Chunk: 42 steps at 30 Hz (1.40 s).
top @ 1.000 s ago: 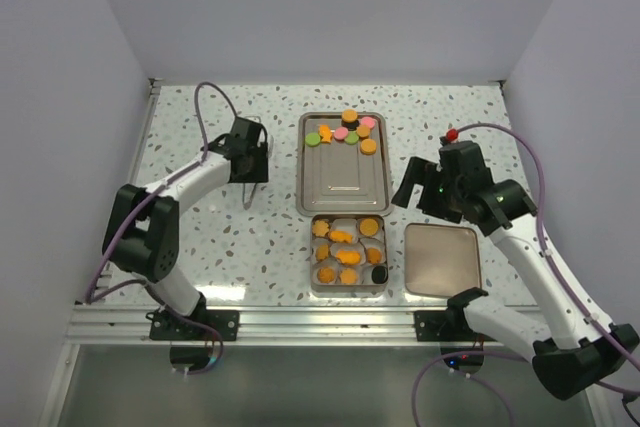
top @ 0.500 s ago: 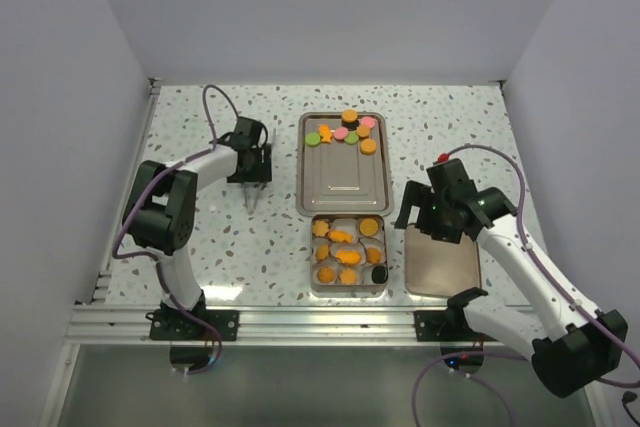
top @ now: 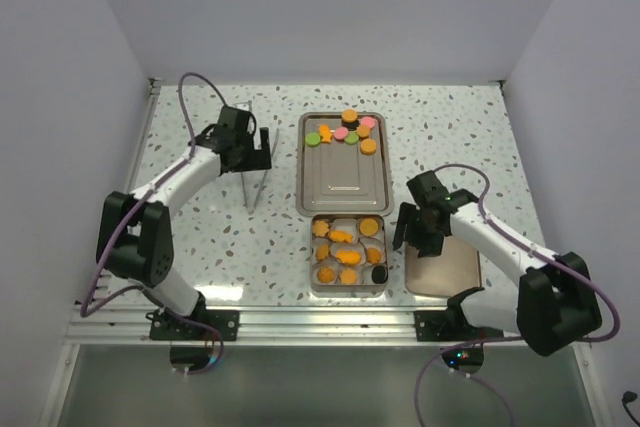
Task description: Pack the cookies
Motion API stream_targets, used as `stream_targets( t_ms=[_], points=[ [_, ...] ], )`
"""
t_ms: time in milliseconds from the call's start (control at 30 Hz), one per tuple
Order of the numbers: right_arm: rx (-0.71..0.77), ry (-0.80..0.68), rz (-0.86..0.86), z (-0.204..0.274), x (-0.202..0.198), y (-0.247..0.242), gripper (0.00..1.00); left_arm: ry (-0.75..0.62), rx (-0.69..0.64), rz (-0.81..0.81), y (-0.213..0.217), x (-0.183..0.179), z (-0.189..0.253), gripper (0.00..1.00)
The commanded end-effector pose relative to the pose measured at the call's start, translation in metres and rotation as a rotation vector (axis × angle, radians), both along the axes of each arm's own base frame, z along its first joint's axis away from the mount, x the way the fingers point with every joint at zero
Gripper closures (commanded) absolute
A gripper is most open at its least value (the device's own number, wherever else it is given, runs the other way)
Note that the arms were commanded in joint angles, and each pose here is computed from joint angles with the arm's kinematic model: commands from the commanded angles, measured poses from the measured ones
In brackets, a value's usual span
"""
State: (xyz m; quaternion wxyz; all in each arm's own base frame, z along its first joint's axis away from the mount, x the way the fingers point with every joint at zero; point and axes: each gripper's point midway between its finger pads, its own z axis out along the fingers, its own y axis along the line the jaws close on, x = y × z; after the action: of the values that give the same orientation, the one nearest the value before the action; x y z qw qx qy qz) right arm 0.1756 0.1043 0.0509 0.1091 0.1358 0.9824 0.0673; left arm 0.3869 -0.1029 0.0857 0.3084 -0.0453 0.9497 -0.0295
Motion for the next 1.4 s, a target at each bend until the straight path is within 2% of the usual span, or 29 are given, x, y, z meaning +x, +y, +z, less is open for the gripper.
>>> stream_targets(
  t_ms=[0, 233, 433, 533, 600, 633, 767, 967, 1167, 1300, 1333, 1367],
  points=[
    [0.026, -0.012, 0.001, -0.014, 0.014, 0.009, 0.36, -0.063, -0.042, 0.03, 0.005, -0.01, 0.036, 0.0],
    [-0.071, 0.06, -0.009, -0.042, 0.016, -0.001, 0.61, -0.113, -0.116, 0.012, 0.001, -0.036, 0.07, 0.0],
    [-0.127, 0.092, -0.01, -0.054, 0.014, -0.01, 0.73, -0.138, -0.114, 0.02, 0.007, -0.049, 0.084, 0.0],
    [-0.126, 0.103, -0.004, -0.057, 0.012, -0.01, 0.83, -0.149, -0.124, 0.024, 0.008, -0.053, 0.09, 0.0],
    [-0.128, 0.107, 0.005, -0.055, 0.012, -0.01, 0.97, -0.164, -0.131, 0.028, 0.008, -0.055, 0.096, 0.0],
    [-0.135, 0.103, 0.007, -0.053, 0.013, -0.011, 1.0, -0.17, -0.136, 0.029, 0.008, -0.055, 0.098, 0.0],
    [-0.17, 0.069, 0.006, -0.034, 0.022, -0.016, 1.0, -0.182, -0.147, 0.032, 0.007, -0.053, 0.107, 0.0],
    [-0.174, -0.079, 0.0, 0.044, 0.045, -0.018, 1.0, -0.231, -0.184, 0.022, 0.0, -0.043, 0.133, 0.0],
    [-0.043, -0.303, -0.015, 0.146, 0.082, 0.004, 1.0, -0.278, -0.275, -0.049, -0.023, -0.028, 0.162, 0.0],
    [0.2, -0.489, -0.002, 0.232, 0.112, 0.046, 1.0, -0.322, -0.351, -0.122, -0.042, -0.019, 0.187, 0.0],
    [0.314, -0.503, 0.04, 0.249, 0.111, 0.066, 1.0, -0.327, -0.395, -0.155, -0.05, -0.021, 0.193, 0.0],
    [0.427, -0.582, 0.04, 0.277, 0.123, 0.083, 1.0, -0.361, -0.431, -0.18, -0.057, -0.018, 0.202, 0.0]
  ],
)
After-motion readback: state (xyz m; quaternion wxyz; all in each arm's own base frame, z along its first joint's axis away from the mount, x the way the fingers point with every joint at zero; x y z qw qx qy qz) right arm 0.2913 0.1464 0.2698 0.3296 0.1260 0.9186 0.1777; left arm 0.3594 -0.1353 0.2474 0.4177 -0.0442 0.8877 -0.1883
